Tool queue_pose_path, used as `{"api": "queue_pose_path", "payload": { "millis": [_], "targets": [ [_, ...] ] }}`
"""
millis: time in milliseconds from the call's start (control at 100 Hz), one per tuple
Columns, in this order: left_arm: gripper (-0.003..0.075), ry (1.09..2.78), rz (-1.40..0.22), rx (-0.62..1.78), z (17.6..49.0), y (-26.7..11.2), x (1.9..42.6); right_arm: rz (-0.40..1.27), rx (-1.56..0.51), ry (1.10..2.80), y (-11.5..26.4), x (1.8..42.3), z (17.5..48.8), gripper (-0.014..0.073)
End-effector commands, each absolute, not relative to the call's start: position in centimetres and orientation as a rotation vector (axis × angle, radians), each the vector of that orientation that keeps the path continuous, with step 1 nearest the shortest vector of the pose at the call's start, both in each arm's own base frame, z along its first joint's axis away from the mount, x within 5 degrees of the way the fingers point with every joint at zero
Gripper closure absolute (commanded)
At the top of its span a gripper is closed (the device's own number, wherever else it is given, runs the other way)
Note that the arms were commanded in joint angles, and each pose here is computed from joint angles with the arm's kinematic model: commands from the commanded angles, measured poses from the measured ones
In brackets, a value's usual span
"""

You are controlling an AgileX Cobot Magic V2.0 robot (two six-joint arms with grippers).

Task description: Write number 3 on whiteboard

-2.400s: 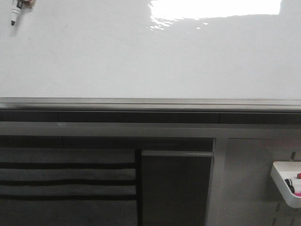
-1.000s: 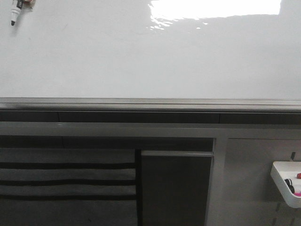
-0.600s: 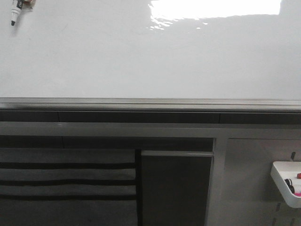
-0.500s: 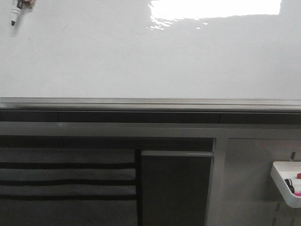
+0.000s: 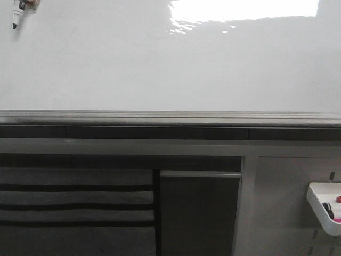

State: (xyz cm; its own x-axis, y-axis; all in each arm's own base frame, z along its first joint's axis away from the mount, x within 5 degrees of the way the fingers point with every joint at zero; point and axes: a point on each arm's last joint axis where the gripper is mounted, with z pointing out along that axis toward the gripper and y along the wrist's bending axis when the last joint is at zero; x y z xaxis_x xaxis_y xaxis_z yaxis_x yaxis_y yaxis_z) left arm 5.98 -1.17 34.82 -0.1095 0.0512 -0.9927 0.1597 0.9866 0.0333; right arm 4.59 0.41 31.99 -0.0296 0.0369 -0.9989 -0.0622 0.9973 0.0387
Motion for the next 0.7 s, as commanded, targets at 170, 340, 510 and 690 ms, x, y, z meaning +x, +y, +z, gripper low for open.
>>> {"api": "queue_pose_path", "payload": {
  "millis": [170,340,510,690],
  "targets": [
    [0.0303,1.587,-0.138,0.115,36.4,-1.2,6.3,0.089,-0.007,1.522,0.4,4.7,33.7,0.0001],
    [0.0344,1.649,-0.128,0.134,36.9,-1.4,7.9,0.108,-0.003,1.597,0.5,5.4,34.0,0.0001],
    [0.0372,1.757,-0.098,0.177,37.4,-1.7,11.7,0.119,0.003,1.623,0.6,6.1,33.9,0.0001],
    [0.0397,1.862,-0.091,0.196,37.0,-2.1,16.4,0.123,0.005,1.63,0.6,6.2,33.8,0.0001]
  ]
}}
